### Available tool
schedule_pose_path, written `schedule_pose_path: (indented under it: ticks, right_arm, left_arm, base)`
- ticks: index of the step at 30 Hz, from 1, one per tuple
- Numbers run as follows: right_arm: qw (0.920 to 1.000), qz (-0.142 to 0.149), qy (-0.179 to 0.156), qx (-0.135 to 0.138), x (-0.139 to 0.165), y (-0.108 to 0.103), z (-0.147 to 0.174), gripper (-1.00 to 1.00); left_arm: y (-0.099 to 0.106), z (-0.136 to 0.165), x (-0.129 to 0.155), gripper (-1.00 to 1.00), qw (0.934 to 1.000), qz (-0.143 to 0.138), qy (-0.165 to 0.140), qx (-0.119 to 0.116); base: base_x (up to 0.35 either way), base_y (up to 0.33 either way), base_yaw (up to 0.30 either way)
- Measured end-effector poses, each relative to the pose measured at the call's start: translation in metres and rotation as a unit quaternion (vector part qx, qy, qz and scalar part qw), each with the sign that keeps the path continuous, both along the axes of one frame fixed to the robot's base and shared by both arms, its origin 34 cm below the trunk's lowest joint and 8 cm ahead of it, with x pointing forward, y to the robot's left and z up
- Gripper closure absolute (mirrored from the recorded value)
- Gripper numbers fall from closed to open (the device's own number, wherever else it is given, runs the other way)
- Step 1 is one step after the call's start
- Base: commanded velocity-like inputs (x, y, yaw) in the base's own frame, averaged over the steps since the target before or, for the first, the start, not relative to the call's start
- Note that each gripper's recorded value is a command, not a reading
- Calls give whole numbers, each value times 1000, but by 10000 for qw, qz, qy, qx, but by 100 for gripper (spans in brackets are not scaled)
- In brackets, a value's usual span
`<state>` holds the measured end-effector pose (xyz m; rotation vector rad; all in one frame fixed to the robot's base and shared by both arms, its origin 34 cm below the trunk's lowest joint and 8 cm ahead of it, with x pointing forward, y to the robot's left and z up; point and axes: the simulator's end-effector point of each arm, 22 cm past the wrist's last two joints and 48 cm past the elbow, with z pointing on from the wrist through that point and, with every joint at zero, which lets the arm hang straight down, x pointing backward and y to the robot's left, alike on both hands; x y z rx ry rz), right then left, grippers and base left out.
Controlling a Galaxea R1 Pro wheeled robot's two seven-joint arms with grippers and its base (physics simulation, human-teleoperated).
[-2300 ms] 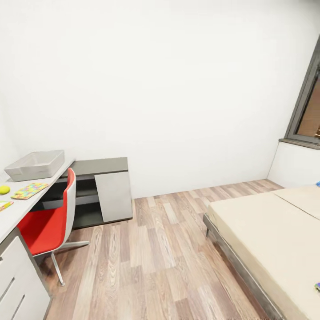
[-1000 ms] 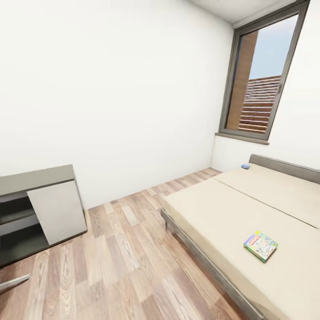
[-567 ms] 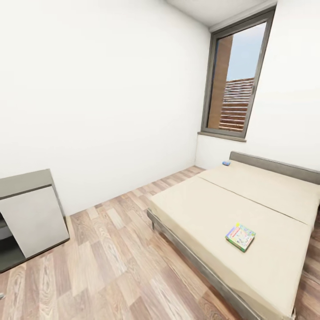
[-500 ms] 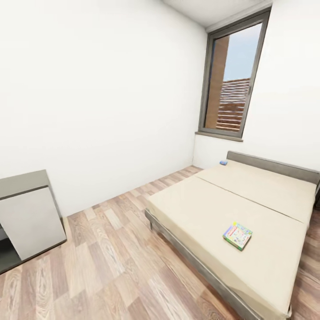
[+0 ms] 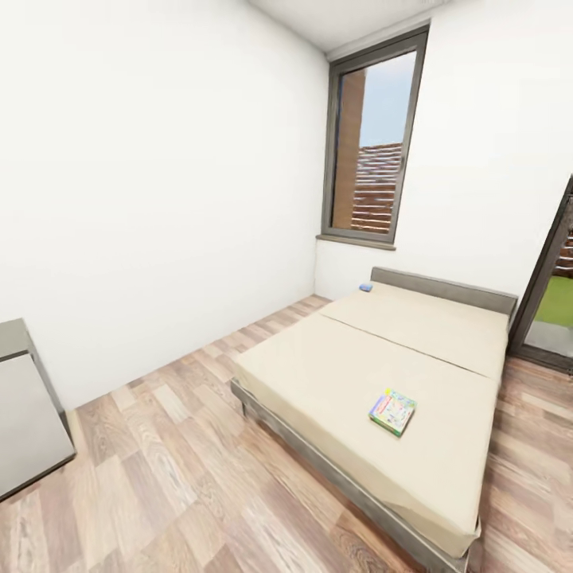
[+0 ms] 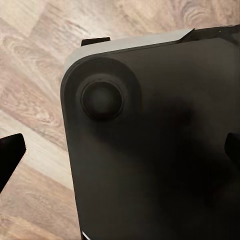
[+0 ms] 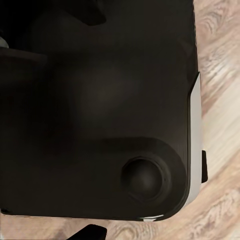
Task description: Put all the toys in the child's room - the three board games (two on the bed and one on the table), the two jigsaw puzzles on the table, and the tennis ball on the table - inside the toy box on the table in the child's room.
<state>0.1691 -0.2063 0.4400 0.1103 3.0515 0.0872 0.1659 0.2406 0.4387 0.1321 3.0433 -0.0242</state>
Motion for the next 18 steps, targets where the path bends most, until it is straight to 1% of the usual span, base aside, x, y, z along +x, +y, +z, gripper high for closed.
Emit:
schedule_pose_path:
  ticks: [9,18]
  right_arm:
    - [10000,0,0,-3,0,0,0,-100]
    - [10000,-1,-1,-8,0,0,0,-100]
  left_arm:
    - [0,0,0,-100,10000,1,0,0]
    - [-1,0,0,-100,10000,-6,1,-7]
  base:
    - [100,69,-277]
    - [20,10,-277]
